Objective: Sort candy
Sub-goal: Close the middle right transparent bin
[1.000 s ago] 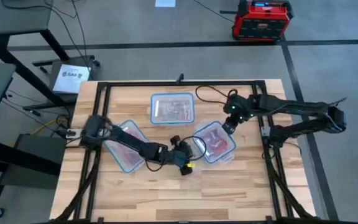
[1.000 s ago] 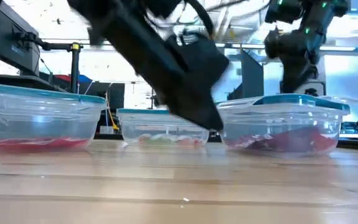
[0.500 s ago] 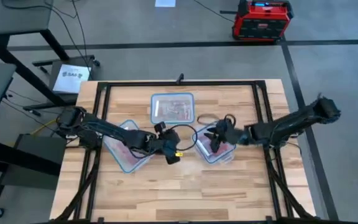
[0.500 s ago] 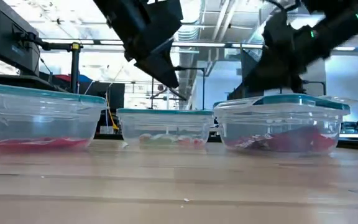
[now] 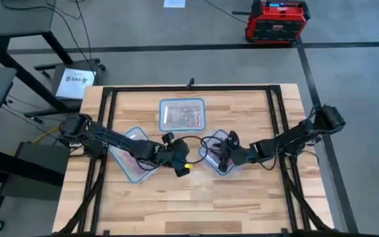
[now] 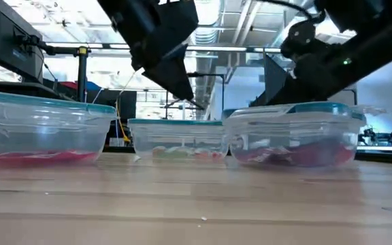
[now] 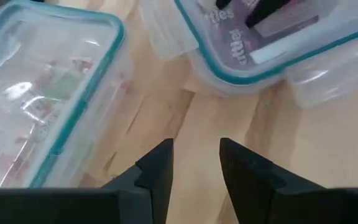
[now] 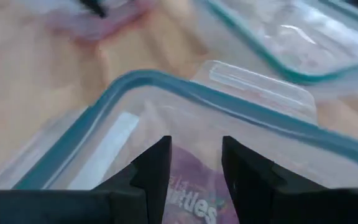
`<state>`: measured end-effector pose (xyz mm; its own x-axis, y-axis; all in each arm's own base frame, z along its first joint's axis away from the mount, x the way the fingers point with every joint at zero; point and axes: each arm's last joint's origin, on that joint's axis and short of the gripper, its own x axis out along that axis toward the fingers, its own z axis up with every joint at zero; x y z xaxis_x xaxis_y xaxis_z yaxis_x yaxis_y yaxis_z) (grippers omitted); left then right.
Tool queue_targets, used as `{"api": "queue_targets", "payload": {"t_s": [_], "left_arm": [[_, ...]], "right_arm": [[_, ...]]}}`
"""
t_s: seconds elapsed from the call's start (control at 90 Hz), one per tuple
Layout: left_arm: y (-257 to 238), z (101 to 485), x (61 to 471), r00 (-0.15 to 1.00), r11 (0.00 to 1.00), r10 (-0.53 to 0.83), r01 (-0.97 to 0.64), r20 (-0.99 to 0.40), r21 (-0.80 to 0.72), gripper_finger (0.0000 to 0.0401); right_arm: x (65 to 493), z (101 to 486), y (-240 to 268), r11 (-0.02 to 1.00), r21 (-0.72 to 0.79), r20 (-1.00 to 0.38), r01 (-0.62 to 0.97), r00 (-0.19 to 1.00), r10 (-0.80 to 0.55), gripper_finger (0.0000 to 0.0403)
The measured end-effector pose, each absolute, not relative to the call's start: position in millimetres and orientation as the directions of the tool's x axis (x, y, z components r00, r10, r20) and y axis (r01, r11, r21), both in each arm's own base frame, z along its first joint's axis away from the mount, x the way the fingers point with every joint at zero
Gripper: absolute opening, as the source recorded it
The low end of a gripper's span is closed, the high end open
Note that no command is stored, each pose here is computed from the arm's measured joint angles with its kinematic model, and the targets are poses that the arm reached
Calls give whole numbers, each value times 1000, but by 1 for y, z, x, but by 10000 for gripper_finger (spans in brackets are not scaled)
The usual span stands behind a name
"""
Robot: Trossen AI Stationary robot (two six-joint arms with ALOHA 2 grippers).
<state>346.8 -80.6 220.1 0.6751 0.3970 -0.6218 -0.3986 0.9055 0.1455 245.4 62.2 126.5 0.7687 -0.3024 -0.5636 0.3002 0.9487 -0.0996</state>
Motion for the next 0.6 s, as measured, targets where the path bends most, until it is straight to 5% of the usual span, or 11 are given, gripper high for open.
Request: {"api": "queue_targets", "payload": {"t_s": [0.133, 0.411, 0.6], "left_arm": [[-87, 220, 346, 685, 918, 370, -373, -627, 134, 118], [-88, 220, 346, 688, 916, 369, -384, -625, 117, 118], [-86, 221, 347, 697, 914, 370, -391, -614, 106, 118]], "right_arm": [[241, 135, 63, 975, -101, -578, 196, 787, -218, 132], [215, 150, 39, 842, 1, -617, 540, 663, -424, 122], [209, 166, 40, 847, 2, -592, 531, 683, -427, 114]]}}
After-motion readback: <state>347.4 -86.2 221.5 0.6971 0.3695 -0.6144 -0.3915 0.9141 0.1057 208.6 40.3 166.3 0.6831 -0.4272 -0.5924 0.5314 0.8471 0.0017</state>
